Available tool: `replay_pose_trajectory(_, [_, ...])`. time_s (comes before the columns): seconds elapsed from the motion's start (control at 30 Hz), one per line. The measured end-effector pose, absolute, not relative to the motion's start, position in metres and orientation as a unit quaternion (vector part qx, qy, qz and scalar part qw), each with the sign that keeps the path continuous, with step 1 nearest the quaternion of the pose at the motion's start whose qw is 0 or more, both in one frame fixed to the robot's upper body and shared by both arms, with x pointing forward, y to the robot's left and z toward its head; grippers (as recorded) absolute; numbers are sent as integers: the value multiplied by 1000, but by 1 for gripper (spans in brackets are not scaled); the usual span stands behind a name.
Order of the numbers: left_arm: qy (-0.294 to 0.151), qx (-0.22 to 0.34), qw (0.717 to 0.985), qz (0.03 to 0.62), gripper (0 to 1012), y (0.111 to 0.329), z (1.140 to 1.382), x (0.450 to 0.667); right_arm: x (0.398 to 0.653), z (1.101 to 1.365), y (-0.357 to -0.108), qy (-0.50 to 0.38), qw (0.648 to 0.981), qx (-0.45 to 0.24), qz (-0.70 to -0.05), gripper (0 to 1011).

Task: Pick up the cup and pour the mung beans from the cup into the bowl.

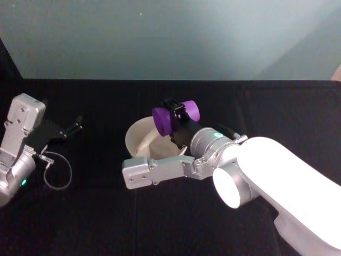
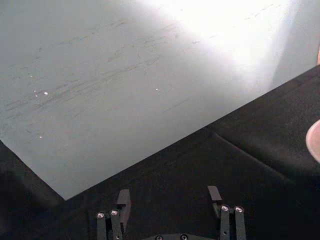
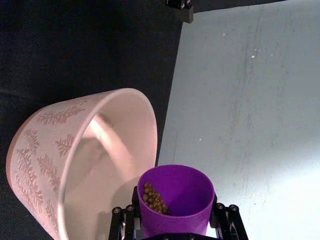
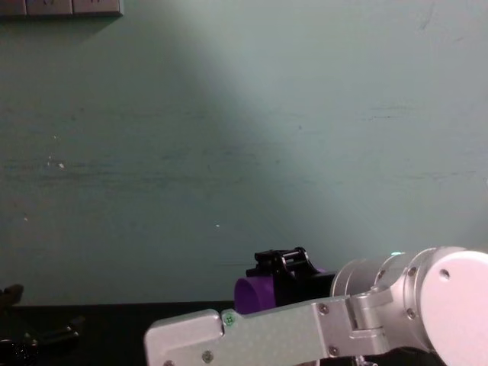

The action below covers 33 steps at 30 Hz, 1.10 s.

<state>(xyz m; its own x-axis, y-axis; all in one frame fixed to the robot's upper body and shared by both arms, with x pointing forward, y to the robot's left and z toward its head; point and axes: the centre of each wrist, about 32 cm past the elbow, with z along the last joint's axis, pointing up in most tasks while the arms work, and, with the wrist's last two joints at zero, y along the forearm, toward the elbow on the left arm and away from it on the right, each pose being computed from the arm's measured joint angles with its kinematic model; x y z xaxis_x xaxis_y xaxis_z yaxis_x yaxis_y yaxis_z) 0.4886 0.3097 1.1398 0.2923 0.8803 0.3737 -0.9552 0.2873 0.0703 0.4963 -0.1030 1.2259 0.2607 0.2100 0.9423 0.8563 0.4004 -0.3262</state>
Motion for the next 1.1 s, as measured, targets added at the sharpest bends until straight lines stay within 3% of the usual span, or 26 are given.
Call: replay_pose_trajectory(1.1, [-132,142,791,580,1000,310,1140,489,493,1226,-98,-561,615,-496,-247,734])
